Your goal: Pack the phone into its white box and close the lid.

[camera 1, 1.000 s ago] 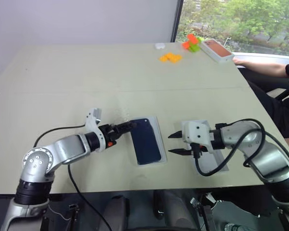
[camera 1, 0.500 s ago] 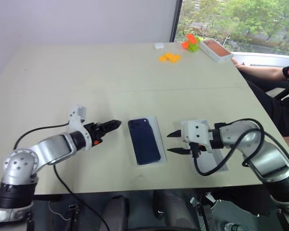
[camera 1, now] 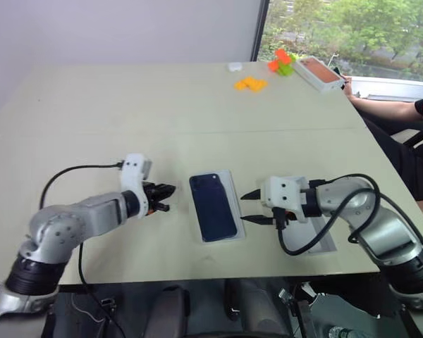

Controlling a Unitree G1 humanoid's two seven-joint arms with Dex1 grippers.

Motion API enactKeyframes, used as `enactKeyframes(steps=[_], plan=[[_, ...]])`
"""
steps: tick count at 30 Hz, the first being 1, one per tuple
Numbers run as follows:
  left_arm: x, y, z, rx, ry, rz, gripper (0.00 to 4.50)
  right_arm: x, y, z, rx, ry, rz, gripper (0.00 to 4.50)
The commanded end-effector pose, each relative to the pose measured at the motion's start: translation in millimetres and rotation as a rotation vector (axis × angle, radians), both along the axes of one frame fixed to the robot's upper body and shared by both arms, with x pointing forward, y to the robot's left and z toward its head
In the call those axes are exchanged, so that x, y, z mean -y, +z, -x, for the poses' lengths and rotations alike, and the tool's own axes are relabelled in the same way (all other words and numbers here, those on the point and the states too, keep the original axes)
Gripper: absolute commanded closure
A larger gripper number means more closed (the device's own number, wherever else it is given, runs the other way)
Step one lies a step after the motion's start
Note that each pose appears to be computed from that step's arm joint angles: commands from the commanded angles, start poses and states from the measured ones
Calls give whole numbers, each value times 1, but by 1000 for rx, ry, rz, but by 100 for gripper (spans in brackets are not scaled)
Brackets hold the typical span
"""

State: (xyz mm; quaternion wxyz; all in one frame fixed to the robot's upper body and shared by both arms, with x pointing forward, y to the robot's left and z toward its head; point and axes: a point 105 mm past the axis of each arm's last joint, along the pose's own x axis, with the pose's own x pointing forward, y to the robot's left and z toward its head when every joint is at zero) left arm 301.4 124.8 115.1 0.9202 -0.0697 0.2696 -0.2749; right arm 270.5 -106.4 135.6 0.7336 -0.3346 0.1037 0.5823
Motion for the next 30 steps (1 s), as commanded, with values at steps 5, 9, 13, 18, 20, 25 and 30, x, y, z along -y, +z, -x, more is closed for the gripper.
enactKeyframes(steps=[5, 9, 13, 18, 20, 25, 30], plan=[[25, 5, -2, 42, -66, -28, 383, -4, 9, 0, 47, 10, -16, 216], [31, 3, -7, 35, -59, -26, 383, -5, 9, 1, 49, 8, -19, 216], [39, 7, -5, 41, -88, 1, 383, -5, 9, 1, 48, 7, -22, 216], [30, 7, -3, 33, -73, -4, 383, -4, 10, 0, 54, 1, -22, 216], [22, 8, -3, 34, -49, 7, 383, -4, 11, 0, 57, 0, -21, 216], [-6, 17, -2, 58, 20, 45, 383, -6, 17, -3, 60, -8, -53, 216], [-40, 18, -7, 73, 139, 48, 383, -21, 27, -13, 63, -41, -123, 216]])
